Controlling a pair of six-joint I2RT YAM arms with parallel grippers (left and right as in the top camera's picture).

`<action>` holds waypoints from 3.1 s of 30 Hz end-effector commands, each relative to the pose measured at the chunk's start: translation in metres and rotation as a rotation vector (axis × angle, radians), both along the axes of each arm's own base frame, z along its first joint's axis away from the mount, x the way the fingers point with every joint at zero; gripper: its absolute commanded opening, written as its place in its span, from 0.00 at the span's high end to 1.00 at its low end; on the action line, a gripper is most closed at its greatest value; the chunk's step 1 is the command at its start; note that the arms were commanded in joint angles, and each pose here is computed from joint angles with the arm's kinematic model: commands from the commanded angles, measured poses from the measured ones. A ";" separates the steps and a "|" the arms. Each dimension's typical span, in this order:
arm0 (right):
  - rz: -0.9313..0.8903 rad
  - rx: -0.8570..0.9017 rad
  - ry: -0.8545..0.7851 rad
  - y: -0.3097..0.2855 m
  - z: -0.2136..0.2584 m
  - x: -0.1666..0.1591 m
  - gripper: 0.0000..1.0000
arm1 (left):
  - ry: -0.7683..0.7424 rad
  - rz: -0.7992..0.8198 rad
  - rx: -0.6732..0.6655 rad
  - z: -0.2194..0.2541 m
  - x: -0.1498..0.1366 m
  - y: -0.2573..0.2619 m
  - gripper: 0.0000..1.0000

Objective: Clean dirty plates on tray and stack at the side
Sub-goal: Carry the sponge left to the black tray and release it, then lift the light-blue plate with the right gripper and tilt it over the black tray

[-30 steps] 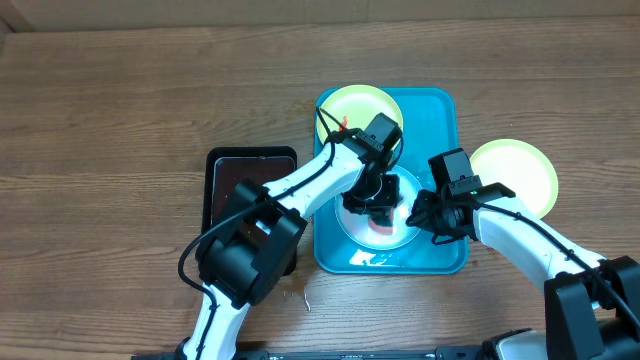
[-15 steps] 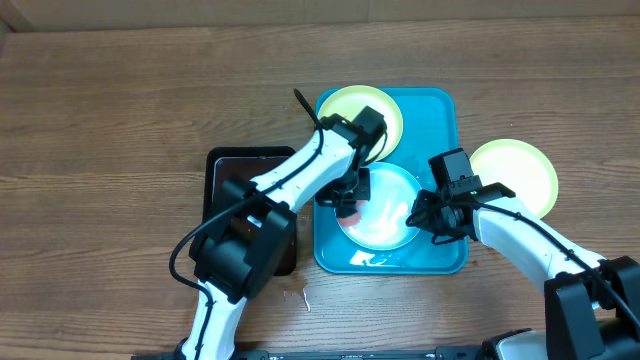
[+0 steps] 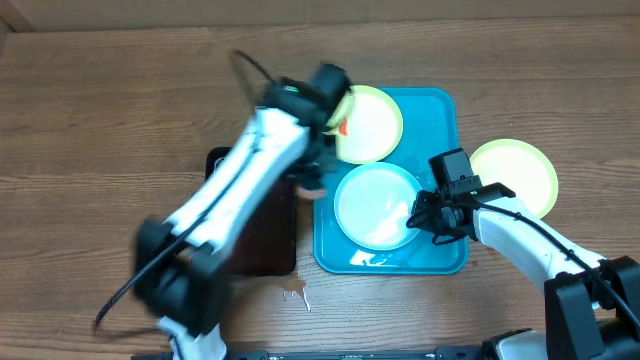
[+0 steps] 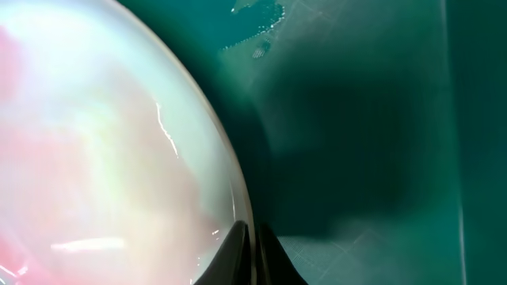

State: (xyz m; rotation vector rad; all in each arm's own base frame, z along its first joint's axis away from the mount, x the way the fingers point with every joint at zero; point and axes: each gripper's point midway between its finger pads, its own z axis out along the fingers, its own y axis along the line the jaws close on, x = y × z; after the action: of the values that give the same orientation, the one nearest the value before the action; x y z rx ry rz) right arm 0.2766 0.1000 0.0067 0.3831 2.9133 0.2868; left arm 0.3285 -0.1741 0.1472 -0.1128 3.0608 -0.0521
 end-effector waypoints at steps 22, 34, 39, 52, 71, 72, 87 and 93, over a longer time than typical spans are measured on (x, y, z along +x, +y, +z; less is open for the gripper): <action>0.042 -0.049 0.006 -0.009 -0.006 -0.005 0.96 | 0.015 0.191 0.089 -0.121 -0.035 0.107 0.92; 0.040 -0.094 0.027 -0.012 0.024 0.003 0.96 | -0.053 0.228 0.055 -0.044 -0.009 0.112 0.34; 0.159 -0.141 -0.037 0.002 0.076 0.017 0.96 | -0.157 0.297 0.029 0.018 0.005 0.140 0.01; 0.659 -0.215 -0.419 0.112 0.178 0.042 0.96 | -0.203 0.580 0.056 0.086 -0.015 0.236 0.00; 0.595 -0.377 -0.710 0.205 0.184 0.037 0.96 | -0.159 0.603 0.065 0.082 -0.026 0.242 0.00; 0.572 -0.394 -0.724 0.204 0.187 0.038 0.96 | -0.159 0.603 0.065 0.082 -0.026 0.242 0.00; 0.494 -0.660 -0.954 0.208 0.231 0.010 0.96 | -0.159 0.602 0.065 0.082 -0.026 0.241 0.00; 0.478 -0.725 -1.023 0.211 0.244 -0.005 0.96 | -0.159 0.602 0.065 0.082 -0.026 0.241 0.00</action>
State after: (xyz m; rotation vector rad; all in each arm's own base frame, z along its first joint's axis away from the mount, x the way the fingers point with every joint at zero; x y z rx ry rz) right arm 0.2724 0.3161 0.2217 -0.5498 1.9335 -0.3680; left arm 0.3016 0.0661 0.2231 -0.9892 2.7475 0.0665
